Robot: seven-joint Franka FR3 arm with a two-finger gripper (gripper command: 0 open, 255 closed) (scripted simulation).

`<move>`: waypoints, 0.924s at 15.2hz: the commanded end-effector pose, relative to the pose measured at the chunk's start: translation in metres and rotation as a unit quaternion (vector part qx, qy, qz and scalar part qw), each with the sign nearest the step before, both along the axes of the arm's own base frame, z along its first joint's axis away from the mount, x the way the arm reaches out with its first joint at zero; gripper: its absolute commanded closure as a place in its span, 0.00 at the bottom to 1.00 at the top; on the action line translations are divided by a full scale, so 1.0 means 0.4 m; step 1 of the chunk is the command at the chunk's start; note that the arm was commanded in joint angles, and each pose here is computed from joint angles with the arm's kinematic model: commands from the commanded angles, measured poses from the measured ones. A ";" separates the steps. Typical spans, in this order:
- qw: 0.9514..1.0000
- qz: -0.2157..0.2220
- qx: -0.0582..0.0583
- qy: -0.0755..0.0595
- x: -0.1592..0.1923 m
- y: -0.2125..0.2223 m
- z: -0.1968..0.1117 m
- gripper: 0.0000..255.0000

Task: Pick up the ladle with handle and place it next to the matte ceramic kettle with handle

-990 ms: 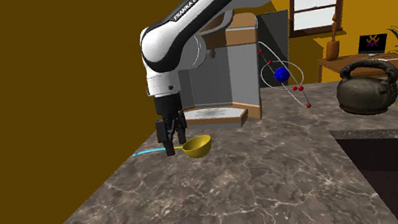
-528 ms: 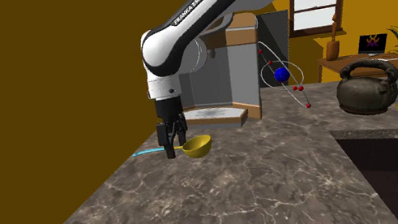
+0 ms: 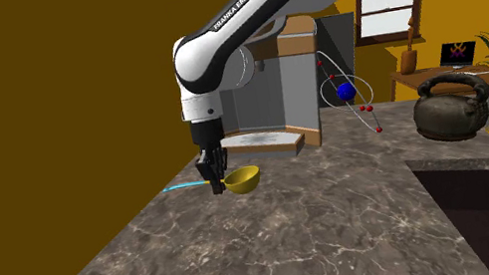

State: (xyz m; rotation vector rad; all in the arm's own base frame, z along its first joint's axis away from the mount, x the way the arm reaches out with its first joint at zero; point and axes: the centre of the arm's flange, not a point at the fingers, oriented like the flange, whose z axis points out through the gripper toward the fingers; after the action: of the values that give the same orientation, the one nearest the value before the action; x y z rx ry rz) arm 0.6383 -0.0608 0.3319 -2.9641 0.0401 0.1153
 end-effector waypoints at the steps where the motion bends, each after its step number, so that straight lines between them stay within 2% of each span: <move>1: 1.000 0.000 0.000 0.001 0.000 0.000 -0.002 1.00; 3: 1.000 0.000 0.000 0.001 0.000 0.001 -0.001 1.00; 14: 1.000 0.000 0.000 0.001 0.000 0.001 0.144 1.00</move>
State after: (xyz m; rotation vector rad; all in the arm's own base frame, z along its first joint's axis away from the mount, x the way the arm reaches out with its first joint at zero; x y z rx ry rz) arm 0.6390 -0.0605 0.3840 -2.9641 0.0400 0.1165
